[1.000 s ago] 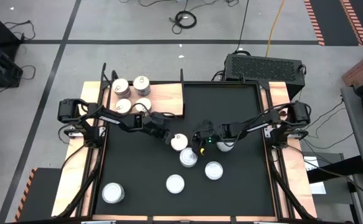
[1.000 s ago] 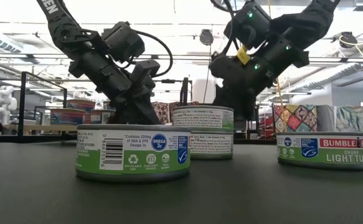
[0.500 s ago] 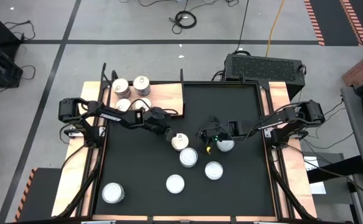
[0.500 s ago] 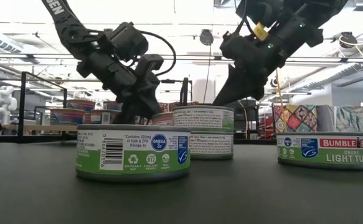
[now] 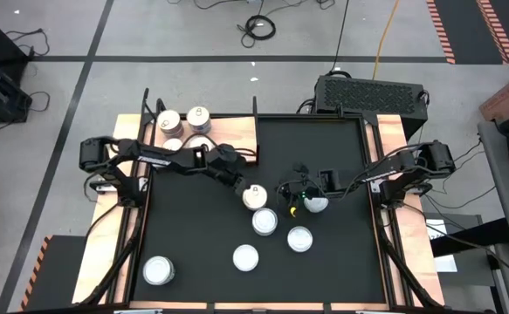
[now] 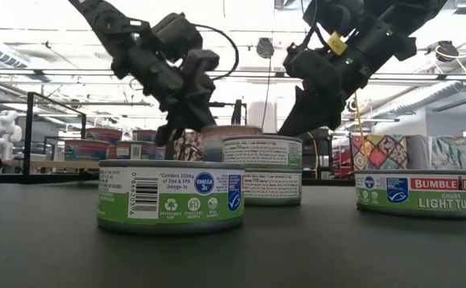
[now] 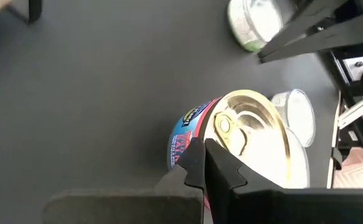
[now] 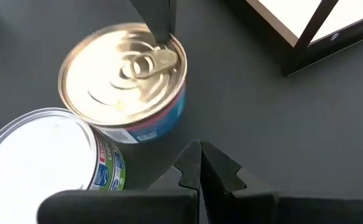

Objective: Stack canned seafood by type on shelf
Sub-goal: Stack the blue and pink tuna can on top of the bottom left blue and pink tuna can on the shelf

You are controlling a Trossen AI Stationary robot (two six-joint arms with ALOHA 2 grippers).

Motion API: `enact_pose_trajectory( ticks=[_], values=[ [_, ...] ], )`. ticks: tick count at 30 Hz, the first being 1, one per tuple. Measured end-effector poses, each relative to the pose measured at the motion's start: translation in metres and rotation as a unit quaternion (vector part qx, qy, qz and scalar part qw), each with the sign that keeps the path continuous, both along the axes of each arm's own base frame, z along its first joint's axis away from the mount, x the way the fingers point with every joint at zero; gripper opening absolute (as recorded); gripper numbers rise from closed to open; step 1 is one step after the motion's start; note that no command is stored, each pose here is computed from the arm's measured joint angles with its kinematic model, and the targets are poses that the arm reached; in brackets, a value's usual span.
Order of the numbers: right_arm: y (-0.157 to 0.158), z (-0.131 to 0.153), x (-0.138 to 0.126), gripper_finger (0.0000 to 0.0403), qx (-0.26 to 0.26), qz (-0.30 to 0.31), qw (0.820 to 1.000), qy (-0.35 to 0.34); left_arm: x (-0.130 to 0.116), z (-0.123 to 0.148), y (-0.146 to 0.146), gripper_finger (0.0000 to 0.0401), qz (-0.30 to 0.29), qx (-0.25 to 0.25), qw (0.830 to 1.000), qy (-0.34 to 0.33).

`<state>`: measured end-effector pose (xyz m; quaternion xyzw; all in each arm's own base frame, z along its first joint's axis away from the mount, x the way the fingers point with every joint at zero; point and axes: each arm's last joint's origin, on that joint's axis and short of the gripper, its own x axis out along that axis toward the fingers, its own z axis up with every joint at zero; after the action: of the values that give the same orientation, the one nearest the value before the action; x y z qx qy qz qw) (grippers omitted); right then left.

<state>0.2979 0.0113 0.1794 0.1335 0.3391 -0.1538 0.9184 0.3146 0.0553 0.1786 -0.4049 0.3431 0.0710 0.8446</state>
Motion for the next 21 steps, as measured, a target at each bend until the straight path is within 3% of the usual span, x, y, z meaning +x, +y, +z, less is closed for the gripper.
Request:
enact_pose_trajectory(
  ticks=[6,14,21],
  values=[
    [0.0,-0.001,-0.001,0.0,-0.001,0.0,1.0,0.009,-0.014,0.038,0.004,0.0,0.012,0.024,0.999,-0.024],
    [0.0,-0.002,-0.001,0.0,0.0,0.0,1.0,0.011,-0.062,0.084,0.008,0.0,0.055,0.052,0.997,-0.026],
    [0.0,-0.001,-0.001,0.0,0.004,-0.003,1.0,0.008,-0.103,0.107,0.014,0.0,0.109,0.077,0.991,-0.015]
  ],
)
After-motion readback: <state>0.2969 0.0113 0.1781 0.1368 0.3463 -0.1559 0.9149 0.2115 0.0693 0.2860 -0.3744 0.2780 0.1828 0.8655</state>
